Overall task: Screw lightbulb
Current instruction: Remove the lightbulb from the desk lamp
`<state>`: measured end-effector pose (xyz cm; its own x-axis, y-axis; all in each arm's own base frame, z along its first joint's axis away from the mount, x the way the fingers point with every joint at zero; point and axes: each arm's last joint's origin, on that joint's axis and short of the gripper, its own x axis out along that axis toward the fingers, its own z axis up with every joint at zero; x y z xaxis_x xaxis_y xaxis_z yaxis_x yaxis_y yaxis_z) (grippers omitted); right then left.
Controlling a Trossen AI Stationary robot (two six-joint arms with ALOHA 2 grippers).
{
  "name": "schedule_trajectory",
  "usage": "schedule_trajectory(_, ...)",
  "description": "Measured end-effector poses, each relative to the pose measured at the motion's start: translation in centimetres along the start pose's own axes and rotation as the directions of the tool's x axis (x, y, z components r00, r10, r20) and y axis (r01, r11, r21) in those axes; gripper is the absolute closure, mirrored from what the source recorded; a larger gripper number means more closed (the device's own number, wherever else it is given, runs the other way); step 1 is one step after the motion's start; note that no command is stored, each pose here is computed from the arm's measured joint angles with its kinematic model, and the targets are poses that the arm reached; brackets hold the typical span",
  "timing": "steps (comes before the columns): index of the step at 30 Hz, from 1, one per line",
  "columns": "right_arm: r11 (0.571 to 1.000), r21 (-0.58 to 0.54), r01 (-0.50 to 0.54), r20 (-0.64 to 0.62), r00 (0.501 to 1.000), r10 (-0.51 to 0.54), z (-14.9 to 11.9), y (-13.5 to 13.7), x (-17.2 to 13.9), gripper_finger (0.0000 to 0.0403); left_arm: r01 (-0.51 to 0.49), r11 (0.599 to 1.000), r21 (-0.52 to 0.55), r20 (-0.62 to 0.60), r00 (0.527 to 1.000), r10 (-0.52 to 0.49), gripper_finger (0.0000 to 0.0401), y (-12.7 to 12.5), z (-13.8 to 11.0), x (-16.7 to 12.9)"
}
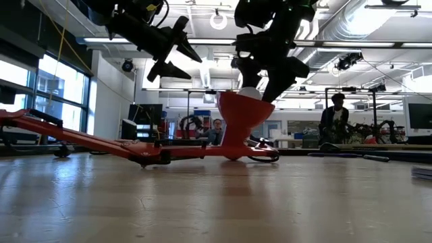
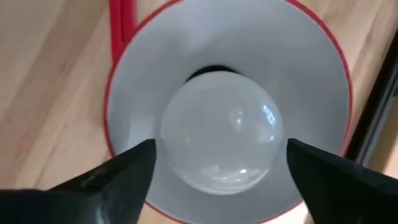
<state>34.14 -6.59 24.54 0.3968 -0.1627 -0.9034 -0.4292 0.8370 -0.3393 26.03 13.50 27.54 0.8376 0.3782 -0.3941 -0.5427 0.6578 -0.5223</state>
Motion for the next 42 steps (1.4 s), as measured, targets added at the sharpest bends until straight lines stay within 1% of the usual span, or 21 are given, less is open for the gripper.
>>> schedule_trajectory(3,0.999,-0.032,0.031,-0.016,0.999,-0.031,0.0,-0.1,-0.1,0.0033,0.0,1.0,0.002,0.0,1.0,0.0,0.014,0.0,0.0,0.0)
schedule_trajectory(5,0.997,-0.061,0.055,-0.037,0.998,-0.058,0.2,-0.2,-0.4,0.0028,0.0,1.0,0.002,0.0,1.0,0.0,0.014,0.0,0.0,0.0)
schedule_trajectory(8,0.996,-0.056,0.075,-0.031,0.997,-0.076,0.6,-0.6,-1.1,0.0027,0.0,1.0,0.009,0.0,1.0,0.0,0.014,0.0,0.0,0.0)
schedule_trajectory(12,0.997,-0.041,0.067,-0.022,0.997,-0.068,1.2,-1.3,-2.7,0.0026,0.0,1.0,0.016,0.0,1.0,0.0,0.014,0.0,0.0,0.0)
schedule_trajectory(15,1.0,-0.026,0.012,-0.005,1.0,-0.013,1.4,-1.5,-3.9,0.0025,0.0,1.0,0.016,0.0,1.0,0.0,0.014,0.0,0.0,0.0)
schedule_trajectory(17,1.0,0.005,-0.018,0.008,1.0,0.018,1.6,-1.6,-4.6,0.0025,0.0,1.0,0.03,0.0,1.0,0.0,0.014,0.0,0.0,0.0)
schedule_trajectory(18,0.999,0.044,-0.028,0.015,1.0,0.027,1.6,-1.7,-4.9,0.0025,0.0,0.999,0.041,0.0,1.0,0.0,0.014,0.0,0.0,0.0)
schedule_trajectory(20,0.978,0.204,-0.046,0.05,0.998,0.036,1.7,-2.2,-5.4,0.0025,-0.001,0.999,0.05,-0.001,1.0,0.001,0.014,0.0,0.0,0.0)
schedule_trajectory(21,0.947,0.313,-0.073,0.079,0.996,0.051,1.6,-2.5,-5.5,0.0025,-0.001,0.999,0.048,-0.003,1.0,0.002,0.014,0.0,0.0,0.0)
schedule_trajectory(22,0.899,0.421,-0.116,0.111,0.991,0.076,1.4,-2.8,-5.6,0.0025,-0.002,0.999,0.041,-0.005,1.0,0.002,0.014,0.0,-0.1,0.0)
schedule_trajectory(24,0.774,0.596,-0.211,0.184,0.975,0.124,1.3,-3.2,-5.6,0.0025,-0.004,0.999,0.035,-0.008,1.0,0.004,0.014,0.0,-0.1,0.0)
schedule_trajectory(27,0.551,0.791,-0.266,0.216,0.964,0.155,1.1,-3.3,-5.6,0.0025,0.008,0.999,0.04,-0.017,1.0,-0.007,0.014,0.0,-0.1,0.0)
schedule_trajectory(28,0.458,0.849,-0.265,0.218,0.964,0.155,1.2,-3.3,-5.6,0.0025,0.012,0.999,0.041,-0.019,1.0,-0.011,0.014,0.0,-0.1,0.0)
schedule_trajectory(29,0.358,0.896,-0.262,0.219,0.963,0.155,1.2,-3.3,-5.6,0.0025,0.014,0.999,0.041,-0.021,1.0,-0.013,0.014,0.0,-0.1,0.0)
schedule_trajectory(30,0.269,0.927,-0.26,0.224,0.962,0.157,1.2,-3.3,-5.6,0.0025,0.015,0.999,0.041,-0.021,1.0,-0.014,0.014,0.0,-0.1,0.0)
schedule_trajectory(31,0.206,0.943,-0.262,0.231,0.959,0.164,1.2,-3.3,-5.6,0.0025,0.015,0.999,0.041,-0.021,1.0,-0.014,0.014,0.0,-0.1,0.0)
schedule_trajectory(32,0.183,0.947,-0.264,0.234,0.957,0.169,1.3,-3.3,-5.6,0.0025,0.014,0.999,0.042,-0.021,1.0,-0.014,0.014,0.0,-0.1,0.0)
schedule_trajectory(33,0.183,0.946,-0.268,0.238,0.956,0.171,1.3,-3.2,-5.6,0.0025,0.015,0.999,0.041,-0.021,1.0,-0.014,0.014,0.0,-0.1,0.0)
schedule_trajectory(35,0.208,0.944,-0.256,0.228,0.962,0.151,1.4,-3.2,-5.6,0.0025,0.017,0.999,0.034,-0.017,1.0,-0.016,0.014,0.0,-0.1,0.0)
schedule_trajectory(38,0.211,0.965,-0.154,0.141,0.987,0.075,1.2,-3.3,-5.5,0.0025,0.021,0.999,0.035,-0.011,1.0,-0.021,0.014,-0.1,0.0,0.0)
schedule_trajectory(42,0.231,0.972,-0.051,0.045,0.999,0.032,0.7,-3.4,-5.2,0.0025,0.022,0.999,0.035,-0.012,1.0,-0.021,0.014,-0.1,0.0,0.0)
